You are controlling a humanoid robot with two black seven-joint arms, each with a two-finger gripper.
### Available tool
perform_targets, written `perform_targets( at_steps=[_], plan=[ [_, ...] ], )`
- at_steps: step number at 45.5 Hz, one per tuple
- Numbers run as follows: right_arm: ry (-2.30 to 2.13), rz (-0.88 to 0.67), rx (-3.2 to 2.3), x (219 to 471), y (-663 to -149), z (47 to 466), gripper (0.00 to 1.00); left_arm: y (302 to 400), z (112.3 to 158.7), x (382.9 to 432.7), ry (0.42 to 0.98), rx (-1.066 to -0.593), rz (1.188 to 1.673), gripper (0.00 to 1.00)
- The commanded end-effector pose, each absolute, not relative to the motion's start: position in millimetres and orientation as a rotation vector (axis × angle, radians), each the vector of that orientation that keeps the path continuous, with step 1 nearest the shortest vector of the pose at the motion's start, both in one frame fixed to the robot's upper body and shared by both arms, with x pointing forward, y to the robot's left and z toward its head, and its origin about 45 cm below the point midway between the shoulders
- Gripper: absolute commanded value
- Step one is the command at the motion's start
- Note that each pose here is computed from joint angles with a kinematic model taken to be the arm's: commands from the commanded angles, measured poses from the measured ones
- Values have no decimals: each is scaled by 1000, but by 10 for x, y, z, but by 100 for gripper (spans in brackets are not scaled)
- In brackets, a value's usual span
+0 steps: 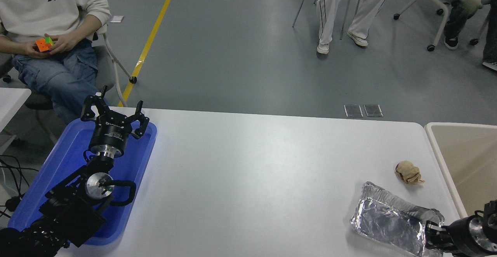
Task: Pick up foil plate and place in dustbin
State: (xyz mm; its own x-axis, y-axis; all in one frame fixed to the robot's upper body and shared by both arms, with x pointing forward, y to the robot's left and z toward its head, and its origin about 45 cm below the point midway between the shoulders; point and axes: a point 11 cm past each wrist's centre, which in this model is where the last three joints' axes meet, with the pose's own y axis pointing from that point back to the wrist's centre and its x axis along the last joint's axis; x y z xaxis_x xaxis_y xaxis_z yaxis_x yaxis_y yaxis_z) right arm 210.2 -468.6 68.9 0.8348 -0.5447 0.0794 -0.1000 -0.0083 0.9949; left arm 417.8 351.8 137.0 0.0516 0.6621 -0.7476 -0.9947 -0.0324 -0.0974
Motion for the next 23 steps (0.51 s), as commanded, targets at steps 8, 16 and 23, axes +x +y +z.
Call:
perform_targets(
  at_steps=[8,16,23],
  plan=[
    [-559,-410,1563,2094,-4690,709,0,3520,1371,4178,578,-743,1455,100],
    [-508,-372,1565,2078,-4726,884,0,3511,1367,4179,581,-742,1454,100],
    [-465,-336,1575,2081,-4731,1082,0,3519,1370,4178,580,-742,1455,100]
  ],
)
